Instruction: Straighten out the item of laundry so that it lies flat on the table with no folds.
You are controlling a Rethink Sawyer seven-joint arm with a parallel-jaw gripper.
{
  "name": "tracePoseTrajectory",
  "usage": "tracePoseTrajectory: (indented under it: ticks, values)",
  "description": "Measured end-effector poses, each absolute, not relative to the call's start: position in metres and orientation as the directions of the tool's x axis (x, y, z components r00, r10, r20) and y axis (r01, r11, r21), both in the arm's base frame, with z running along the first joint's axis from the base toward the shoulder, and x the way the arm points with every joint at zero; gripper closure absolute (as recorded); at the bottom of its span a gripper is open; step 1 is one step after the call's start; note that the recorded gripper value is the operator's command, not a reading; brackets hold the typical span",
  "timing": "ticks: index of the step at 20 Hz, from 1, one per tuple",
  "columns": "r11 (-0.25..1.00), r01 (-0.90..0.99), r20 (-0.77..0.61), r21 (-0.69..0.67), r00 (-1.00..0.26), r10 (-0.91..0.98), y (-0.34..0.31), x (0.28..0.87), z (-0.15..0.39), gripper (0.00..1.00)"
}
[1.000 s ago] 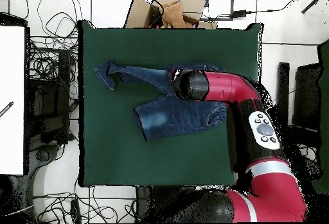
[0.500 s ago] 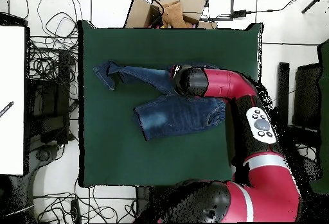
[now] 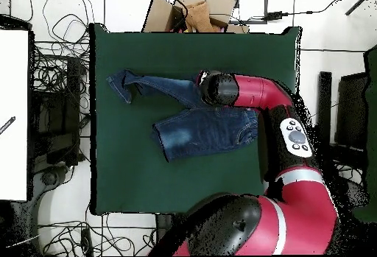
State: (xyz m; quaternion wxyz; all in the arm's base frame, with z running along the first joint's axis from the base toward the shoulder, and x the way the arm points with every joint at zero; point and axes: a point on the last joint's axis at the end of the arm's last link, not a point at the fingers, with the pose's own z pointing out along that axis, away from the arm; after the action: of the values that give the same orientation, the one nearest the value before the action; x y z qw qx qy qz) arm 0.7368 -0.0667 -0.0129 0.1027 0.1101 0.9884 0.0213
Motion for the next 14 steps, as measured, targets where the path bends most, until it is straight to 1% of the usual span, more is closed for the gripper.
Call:
tracePoseTrajectory:
  ticks: [5,14]
  values:
    - [0.973,0.22,-0.204,0.066,-0.952,0.229,-0.07,0.742,-0.018,1.0]
    - [0.968,0.243,-0.227,0.061,-0.941,0.25,-0.09,0.752,-0.012,1.0]
